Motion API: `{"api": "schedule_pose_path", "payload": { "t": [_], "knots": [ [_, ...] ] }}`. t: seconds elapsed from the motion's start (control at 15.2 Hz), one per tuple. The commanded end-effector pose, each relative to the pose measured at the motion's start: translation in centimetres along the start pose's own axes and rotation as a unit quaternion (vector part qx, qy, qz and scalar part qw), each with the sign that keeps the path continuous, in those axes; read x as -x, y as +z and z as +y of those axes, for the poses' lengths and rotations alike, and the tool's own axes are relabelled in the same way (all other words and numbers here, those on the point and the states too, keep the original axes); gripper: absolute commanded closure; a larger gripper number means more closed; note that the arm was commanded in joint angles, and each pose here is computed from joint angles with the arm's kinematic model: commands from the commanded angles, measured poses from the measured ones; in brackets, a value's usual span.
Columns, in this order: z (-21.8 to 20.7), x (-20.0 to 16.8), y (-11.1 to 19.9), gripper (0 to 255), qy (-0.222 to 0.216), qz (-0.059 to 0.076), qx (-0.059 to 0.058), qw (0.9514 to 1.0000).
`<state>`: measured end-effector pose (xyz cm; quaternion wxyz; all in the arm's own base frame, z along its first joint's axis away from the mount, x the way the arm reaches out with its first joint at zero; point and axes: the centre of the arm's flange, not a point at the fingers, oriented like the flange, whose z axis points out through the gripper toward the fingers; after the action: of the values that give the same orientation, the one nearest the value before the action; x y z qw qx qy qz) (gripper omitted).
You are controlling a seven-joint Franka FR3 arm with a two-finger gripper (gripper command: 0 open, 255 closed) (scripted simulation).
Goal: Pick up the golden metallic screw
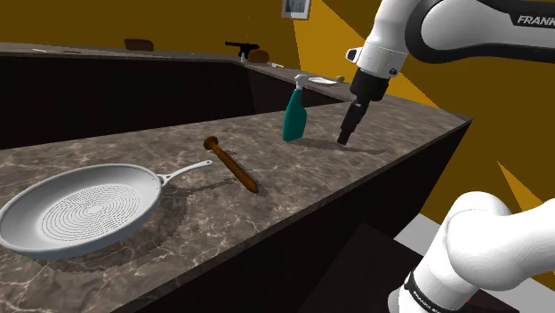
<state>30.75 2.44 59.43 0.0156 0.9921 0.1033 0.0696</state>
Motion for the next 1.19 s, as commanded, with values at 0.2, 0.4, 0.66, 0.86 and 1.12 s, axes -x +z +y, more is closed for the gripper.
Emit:
{"api": "schedule_pose_path", "payload": {
  "t": [0.2, 0.4, 0.66, 0.86, 1.12],
  "knots": [
    [-2.2, -2.8, 1.6, 0, 0.025, 0.002, -0.001, 0.9997],
    [-4.2, -5.7, 3.2, 0, 0.050, 0.005, -0.003, 0.9987],
    [-6.7, -9.7, 5.2, 0, 0.083, 0.008, -0.005, 0.9965],
    [-8.4, -12.9, 6.8, 0, 0.108, 0.010, -0.006, 0.9941],
    [-10.5, -17.2, 8.8, 0, 0.141, 0.013, -0.008, 0.9899]
  ]
}}
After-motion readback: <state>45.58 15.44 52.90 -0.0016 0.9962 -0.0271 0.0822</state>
